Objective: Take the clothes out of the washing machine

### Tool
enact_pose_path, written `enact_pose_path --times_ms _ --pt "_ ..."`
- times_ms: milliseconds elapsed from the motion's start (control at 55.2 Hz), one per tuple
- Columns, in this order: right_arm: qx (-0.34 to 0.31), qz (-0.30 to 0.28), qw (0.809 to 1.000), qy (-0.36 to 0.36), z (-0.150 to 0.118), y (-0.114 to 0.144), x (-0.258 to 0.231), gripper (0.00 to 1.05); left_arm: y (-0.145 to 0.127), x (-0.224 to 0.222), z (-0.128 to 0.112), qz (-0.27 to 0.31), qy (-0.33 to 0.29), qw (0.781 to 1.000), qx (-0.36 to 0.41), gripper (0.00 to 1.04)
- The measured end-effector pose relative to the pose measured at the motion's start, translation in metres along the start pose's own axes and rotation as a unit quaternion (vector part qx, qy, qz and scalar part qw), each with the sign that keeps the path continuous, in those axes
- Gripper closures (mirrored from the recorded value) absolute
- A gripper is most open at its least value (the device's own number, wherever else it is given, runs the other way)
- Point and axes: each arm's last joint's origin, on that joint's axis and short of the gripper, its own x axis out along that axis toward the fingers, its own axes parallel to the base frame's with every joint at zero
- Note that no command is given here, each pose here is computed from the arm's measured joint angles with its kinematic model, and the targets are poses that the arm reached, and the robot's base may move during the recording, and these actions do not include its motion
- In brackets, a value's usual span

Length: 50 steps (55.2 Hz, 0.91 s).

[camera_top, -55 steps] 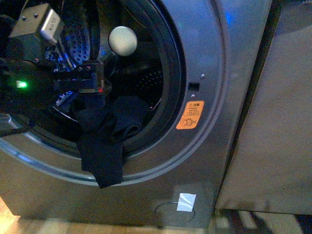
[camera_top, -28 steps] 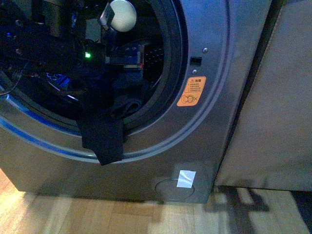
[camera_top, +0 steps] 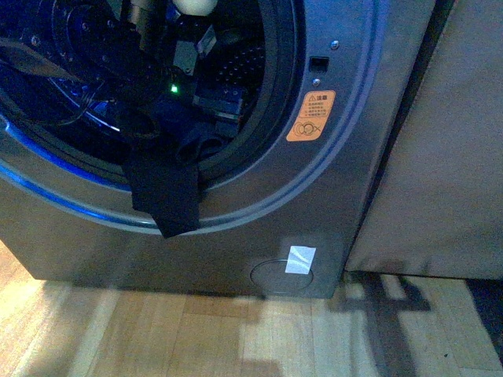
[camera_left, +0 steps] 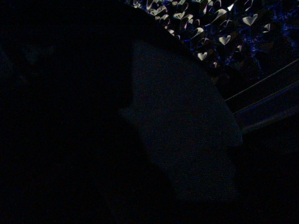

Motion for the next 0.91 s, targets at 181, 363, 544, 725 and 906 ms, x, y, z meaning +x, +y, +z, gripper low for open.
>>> enact_pose_path --times_ms 181,363,544,725,906 --pt "0.0 0.0 1.0 0.0 0.0 0.0 0.0 0.07 0.014 0.01 -0.003 0.058 0.007 0.998 0.031 0.07" --pt "0.0 0.0 1.0 0.0 0.0 0.0 0.0 0.07 0.047 0.017 -0.014 0.129 0.027 0.991 0.005 0.07" --pt "0.0 0.0 1.0 0.0 0.0 0.0 0.0 0.07 0.063 0.016 -0.017 0.162 0.027 0.986 -0.013 0.07" --pt "0.0 0.0 1.0 0.0 0.0 0.0 0.0 0.07 0.066 0.017 -0.023 0.155 0.055 0.986 -0.029 0.07" --pt "0.0 0.0 1.0 0.0 0.0 0.0 0.0 0.07 0.057 0.017 -0.025 0.118 0.087 0.988 -0.048 0.07"
